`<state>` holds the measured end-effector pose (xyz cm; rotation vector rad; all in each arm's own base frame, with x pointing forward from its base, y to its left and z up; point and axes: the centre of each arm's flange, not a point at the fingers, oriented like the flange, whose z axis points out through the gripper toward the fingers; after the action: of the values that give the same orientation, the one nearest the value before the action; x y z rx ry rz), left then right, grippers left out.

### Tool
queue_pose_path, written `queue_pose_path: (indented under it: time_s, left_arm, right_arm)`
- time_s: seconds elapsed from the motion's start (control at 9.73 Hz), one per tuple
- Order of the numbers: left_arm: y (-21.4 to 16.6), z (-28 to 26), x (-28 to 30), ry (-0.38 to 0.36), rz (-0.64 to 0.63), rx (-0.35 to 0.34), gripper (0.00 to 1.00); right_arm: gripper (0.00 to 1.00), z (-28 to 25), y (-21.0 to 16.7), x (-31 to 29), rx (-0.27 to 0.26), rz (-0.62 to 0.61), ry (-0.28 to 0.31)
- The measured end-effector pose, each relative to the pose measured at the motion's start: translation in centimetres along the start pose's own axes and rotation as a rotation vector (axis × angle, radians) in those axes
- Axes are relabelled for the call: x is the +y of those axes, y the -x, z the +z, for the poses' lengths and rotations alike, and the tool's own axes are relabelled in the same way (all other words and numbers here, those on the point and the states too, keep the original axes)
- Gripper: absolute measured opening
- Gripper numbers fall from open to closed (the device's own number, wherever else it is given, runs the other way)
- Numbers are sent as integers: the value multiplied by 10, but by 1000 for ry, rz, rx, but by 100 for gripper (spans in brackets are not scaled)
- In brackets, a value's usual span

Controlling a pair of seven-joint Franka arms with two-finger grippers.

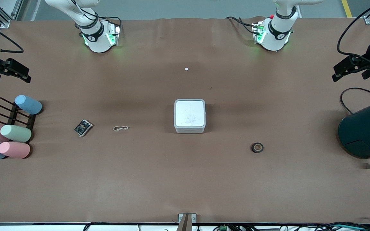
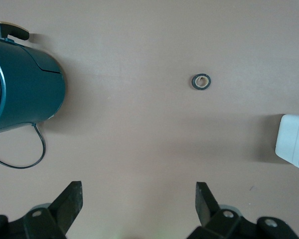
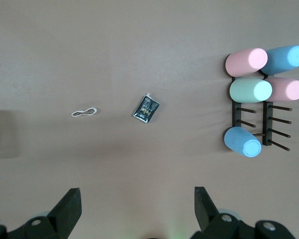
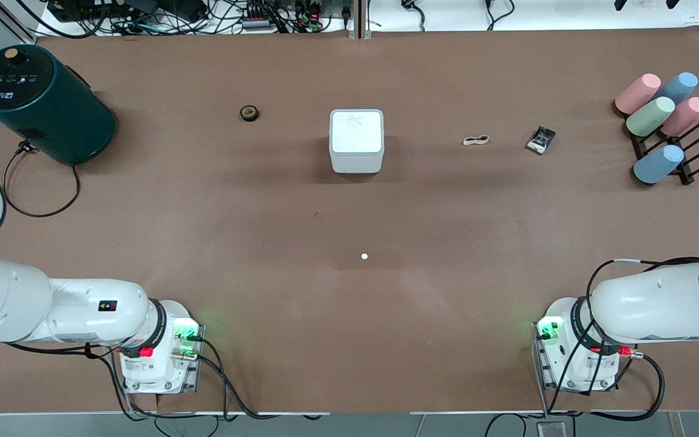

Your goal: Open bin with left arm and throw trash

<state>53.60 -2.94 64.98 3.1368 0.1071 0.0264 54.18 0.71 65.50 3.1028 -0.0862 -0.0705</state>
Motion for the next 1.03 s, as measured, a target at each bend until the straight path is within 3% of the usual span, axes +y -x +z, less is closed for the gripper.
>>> queue_pose_path:
  time_s: [0.31, 0.51, 0.72, 1.03]
  left_arm:
    - [-7, 7, 3, 3, 24, -13, 100]
    - [-7, 28, 32, 33, 113, -94, 96]
    - [-8, 66, 133, 106, 252, -137, 69]
    - [-30, 195, 305, 200, 262, -38, 25]
  right_arm:
    - [100, 7, -1, -1, -23, -1, -14]
    - [100, 40, -9, -2, -80, -2, -12]
    - [100, 96, -24, -10, -135, -4, -47]
    - [100, 208, -39, -18, -157, 15, -71]
